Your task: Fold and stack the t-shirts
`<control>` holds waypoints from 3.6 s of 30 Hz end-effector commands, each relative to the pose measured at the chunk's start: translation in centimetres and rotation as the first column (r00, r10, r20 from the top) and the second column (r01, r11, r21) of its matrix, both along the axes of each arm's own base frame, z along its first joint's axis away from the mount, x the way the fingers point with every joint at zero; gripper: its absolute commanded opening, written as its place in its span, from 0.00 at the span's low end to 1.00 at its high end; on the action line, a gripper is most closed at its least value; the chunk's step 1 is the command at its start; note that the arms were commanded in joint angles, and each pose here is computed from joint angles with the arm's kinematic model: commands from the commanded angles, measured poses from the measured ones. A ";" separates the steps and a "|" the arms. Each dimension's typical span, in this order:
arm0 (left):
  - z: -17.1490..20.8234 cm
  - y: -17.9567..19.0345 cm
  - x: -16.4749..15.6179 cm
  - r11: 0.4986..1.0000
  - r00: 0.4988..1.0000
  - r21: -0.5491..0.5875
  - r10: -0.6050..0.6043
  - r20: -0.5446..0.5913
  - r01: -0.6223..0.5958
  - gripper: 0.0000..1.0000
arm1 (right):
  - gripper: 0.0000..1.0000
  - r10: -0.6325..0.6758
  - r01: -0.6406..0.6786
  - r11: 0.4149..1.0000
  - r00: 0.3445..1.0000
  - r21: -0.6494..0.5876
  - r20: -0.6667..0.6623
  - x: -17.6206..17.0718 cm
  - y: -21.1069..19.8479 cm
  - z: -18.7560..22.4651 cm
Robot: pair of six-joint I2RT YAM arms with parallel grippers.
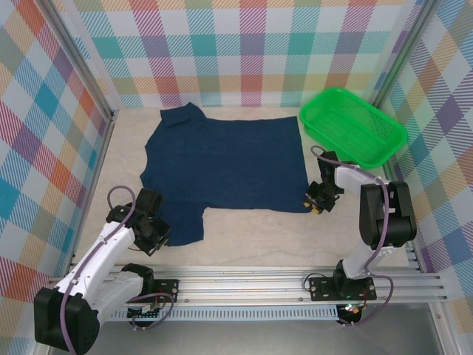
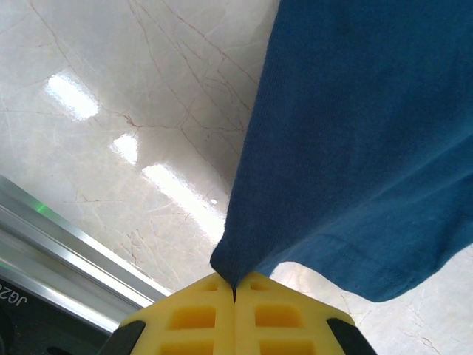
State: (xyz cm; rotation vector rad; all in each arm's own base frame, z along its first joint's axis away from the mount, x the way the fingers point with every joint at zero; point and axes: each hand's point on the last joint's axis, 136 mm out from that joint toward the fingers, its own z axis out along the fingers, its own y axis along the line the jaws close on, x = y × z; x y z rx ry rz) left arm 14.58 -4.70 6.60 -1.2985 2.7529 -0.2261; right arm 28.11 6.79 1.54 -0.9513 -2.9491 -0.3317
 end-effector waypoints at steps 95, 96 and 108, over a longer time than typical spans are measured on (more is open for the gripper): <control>12.7 4.8 31.2 0.966 0.945 0.254 -0.117 0.306 0.037 0.00 | 0.00 -0.055 0.060 0.992 0.997 -0.108 0.050 13.4 -1.3 5.6; 12.6 4.8 31.3 0.966 0.945 0.255 -0.118 0.305 0.038 0.00 | 0.00 -0.057 0.062 0.992 0.997 -0.108 0.050 13.5 -1.3 5.6; 10.6 3.7 33.8 0.979 0.946 0.187 -0.139 0.294 0.086 0.00 | 0.23 -0.048 0.055 0.991 0.997 -0.120 0.055 14.9 -1.4 5.1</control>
